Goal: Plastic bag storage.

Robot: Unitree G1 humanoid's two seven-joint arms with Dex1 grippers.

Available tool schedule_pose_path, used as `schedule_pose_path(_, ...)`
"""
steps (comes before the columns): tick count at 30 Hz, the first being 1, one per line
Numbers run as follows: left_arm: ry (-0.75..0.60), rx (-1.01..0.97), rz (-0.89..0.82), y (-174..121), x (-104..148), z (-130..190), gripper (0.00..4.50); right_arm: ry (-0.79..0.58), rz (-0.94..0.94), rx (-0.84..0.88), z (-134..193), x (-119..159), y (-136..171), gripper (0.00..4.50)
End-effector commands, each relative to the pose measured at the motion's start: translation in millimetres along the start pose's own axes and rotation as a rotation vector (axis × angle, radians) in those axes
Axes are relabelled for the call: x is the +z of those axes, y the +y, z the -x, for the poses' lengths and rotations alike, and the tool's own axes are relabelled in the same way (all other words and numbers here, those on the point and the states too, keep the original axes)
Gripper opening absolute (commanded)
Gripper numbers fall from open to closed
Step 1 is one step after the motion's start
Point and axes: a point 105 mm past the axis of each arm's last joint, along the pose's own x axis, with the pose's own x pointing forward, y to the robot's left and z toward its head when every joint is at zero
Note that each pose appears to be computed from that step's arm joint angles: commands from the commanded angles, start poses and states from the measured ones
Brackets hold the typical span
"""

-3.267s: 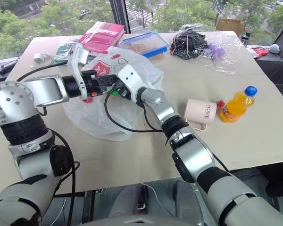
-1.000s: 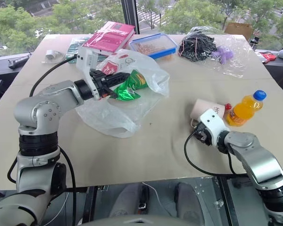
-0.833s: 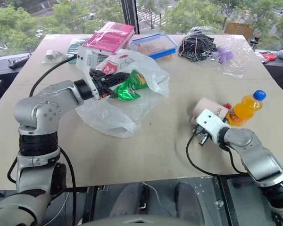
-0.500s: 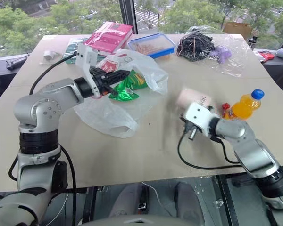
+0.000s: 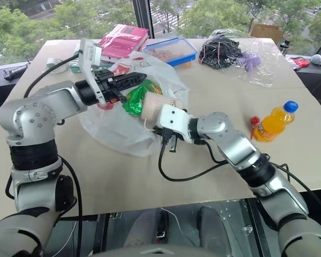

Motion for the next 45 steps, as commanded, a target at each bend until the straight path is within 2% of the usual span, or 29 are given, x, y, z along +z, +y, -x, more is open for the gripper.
schedule_pose_path(1, 0.009, -0.056, -0.026, -16, 2, 11, 0.0, -0.064, 0.154, 0.028, -25, 25, -14, 0.04)
schedule_pose_path(3, 0.01, -0.045, -0.022, -16, 1, 12, 0.0, -0.069, 0.237, 0.065, -39, 31, -13, 0.04)
schedule_pose_path(6, 0.009, -0.034, -0.021, -18, -1, 12, 0.0, -0.14, 0.354, 0.13, -68, 59, -2, 0.04)
schedule_pose_path(10, -0.008, 0.04, -0.016, -8, -2, 12, 0.0, -0.218, 0.455, 0.204, -85, 79, 18, 0.04)
schedule_pose_path(15, -0.021, 0.069, -0.011, -7, -4, 9, 0.0, -0.195, 0.476, 0.256, -101, 73, 27, 0.04)
schedule_pose_path(19, -0.033, 0.07, 0.001, -9, -6, 7, 0.0, -0.116, 0.389, 0.154, -112, 58, 4, 0.04)
schedule_pose_path(22, -0.043, 0.083, 0.008, -8, -6, 6, 0.0, -0.058, 0.376, 0.017, -107, 45, -25, 1.14)
schedule_pose_path(24, -0.053, 0.094, 0.019, -5, -5, 7, 0.0, -0.058, 0.412, -0.049, -99, 44, -37, 1.97)
schedule_pose_path(26, -0.059, 0.108, 0.025, -1, -4, 8, 0.0, -0.076, 0.439, -0.083, -91, 44, -42, 2.99)
schedule_pose_path(28, -0.066, 0.119, 0.036, 2, -5, 7, 0.0, -0.105, 0.433, -0.041, -83, 41, -36, 3.96)
schedule_pose_path(32, -0.077, 0.15, 0.041, 9, -5, 2, 0.0, -0.167, 0.341, -0.05, -57, 42, -32, 3.96)
schedule_pose_path(36, -0.086, 0.171, 0.047, 14, -6, -1, 0.0, -0.227, 0.13, -0.13, -9, 49, -35, 3.96)
schedule_pose_path(37, -0.086, 0.172, 0.048, 15, -7, -2, 0.0, -0.24, 0.082, -0.185, 5, 52, -40, 3.96)
schedule_pose_path(38, -0.087, 0.172, 0.049, 15, -8, -3, 0.0, -0.246, 0.032, -0.234, 20, 52, -42, 4.5)
schedule_pose_path(41, -0.09, 0.167, 0.056, 16, -10, -5, 0.0, -0.198, -0.037, -0.407, 56, 46, -46, 4.5)
schedule_pose_path(43, -0.091, 0.162, 0.059, 16, -10, -7, 0.0, -0.144, -0.125, -0.602, 81, 33, -56, 4.5)
schedule_pose_path(45, -0.093, 0.153, 0.062, 16, -10, -11, 0.0, -0.053, -0.234, -0.846, 112, 8, -63, 4.5)
